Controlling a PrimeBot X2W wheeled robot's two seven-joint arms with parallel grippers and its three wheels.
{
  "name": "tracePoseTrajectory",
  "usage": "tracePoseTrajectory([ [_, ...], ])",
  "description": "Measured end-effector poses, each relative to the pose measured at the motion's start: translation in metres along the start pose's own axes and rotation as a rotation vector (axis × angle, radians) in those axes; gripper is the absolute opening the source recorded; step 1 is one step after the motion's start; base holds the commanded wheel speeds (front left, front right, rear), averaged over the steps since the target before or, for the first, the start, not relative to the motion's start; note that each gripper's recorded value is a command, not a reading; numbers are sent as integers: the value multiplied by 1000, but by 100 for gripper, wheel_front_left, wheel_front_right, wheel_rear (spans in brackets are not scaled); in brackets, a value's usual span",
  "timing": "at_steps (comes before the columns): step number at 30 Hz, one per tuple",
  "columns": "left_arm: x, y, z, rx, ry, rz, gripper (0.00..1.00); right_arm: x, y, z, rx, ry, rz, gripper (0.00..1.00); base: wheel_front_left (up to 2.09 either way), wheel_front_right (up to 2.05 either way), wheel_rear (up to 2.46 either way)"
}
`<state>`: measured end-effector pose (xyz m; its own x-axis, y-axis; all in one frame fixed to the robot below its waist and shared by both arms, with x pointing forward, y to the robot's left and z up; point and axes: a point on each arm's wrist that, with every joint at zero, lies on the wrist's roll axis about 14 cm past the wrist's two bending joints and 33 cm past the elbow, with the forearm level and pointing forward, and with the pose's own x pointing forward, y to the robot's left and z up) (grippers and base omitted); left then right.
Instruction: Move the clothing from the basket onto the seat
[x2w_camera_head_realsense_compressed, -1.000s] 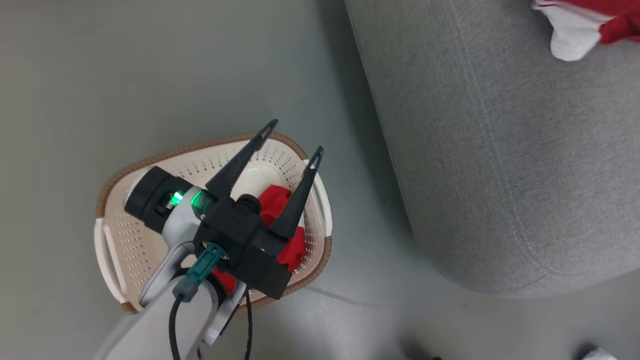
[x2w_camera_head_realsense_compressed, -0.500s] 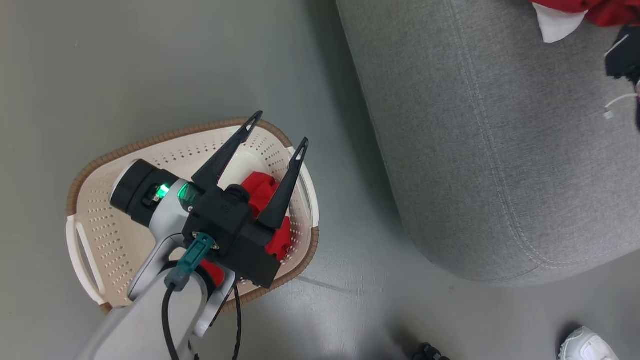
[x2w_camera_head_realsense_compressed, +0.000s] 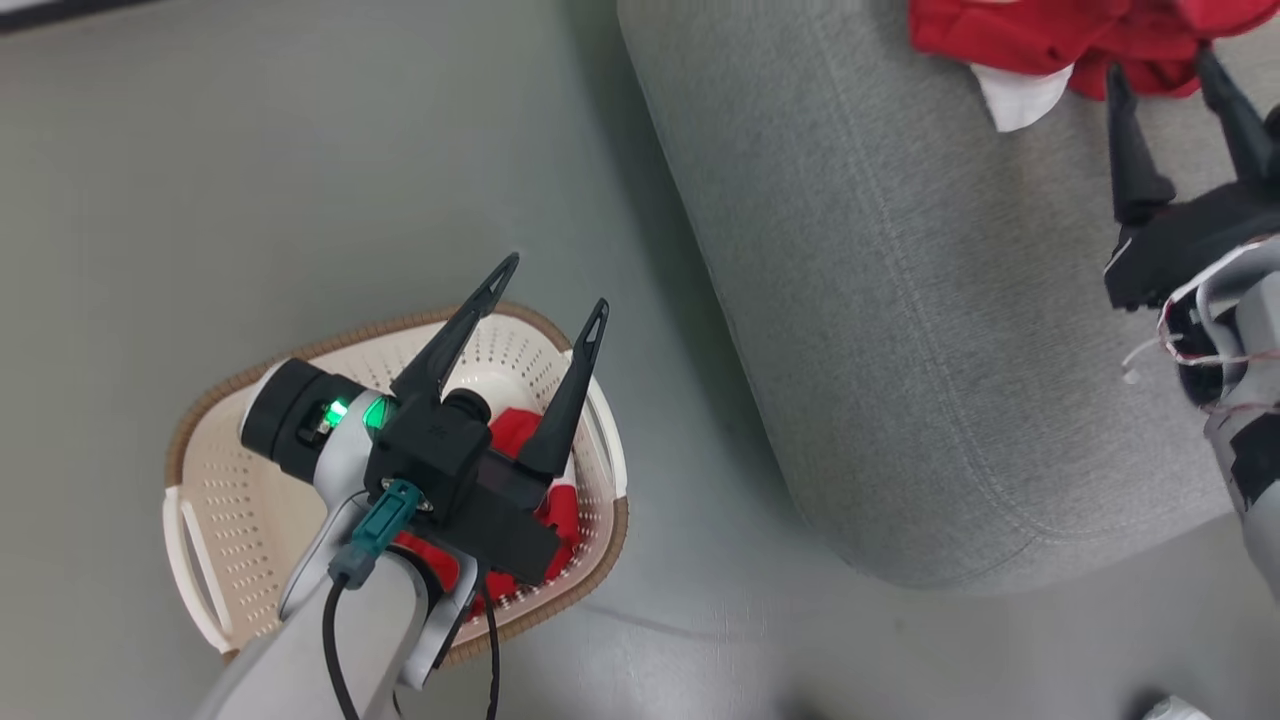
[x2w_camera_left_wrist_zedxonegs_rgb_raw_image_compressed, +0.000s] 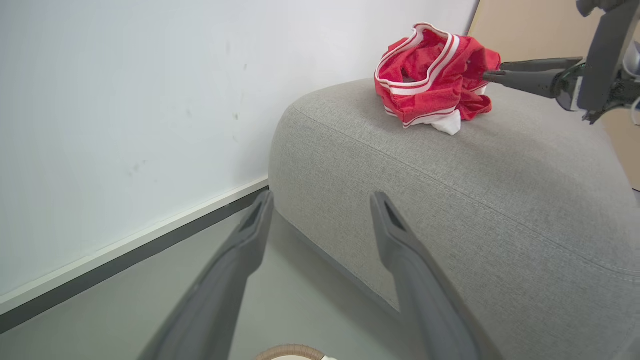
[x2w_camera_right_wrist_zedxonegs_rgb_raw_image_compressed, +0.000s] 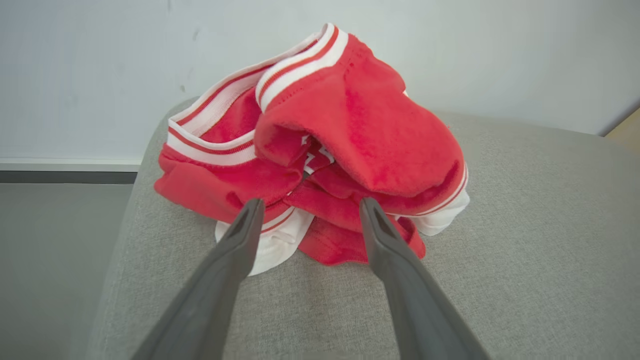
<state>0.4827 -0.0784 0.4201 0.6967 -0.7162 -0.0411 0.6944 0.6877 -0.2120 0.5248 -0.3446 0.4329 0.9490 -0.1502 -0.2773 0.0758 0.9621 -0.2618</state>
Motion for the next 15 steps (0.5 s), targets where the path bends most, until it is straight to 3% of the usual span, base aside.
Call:
tracePoseTrajectory([
  [8,-15,4,33,16,-65,69,100,-34,7,30,48,-106,19,100,0,0,0],
  [15,-42,25,52,30,-102,194,100,-49,40,66,78,-221,98,100,0,0,0],
])
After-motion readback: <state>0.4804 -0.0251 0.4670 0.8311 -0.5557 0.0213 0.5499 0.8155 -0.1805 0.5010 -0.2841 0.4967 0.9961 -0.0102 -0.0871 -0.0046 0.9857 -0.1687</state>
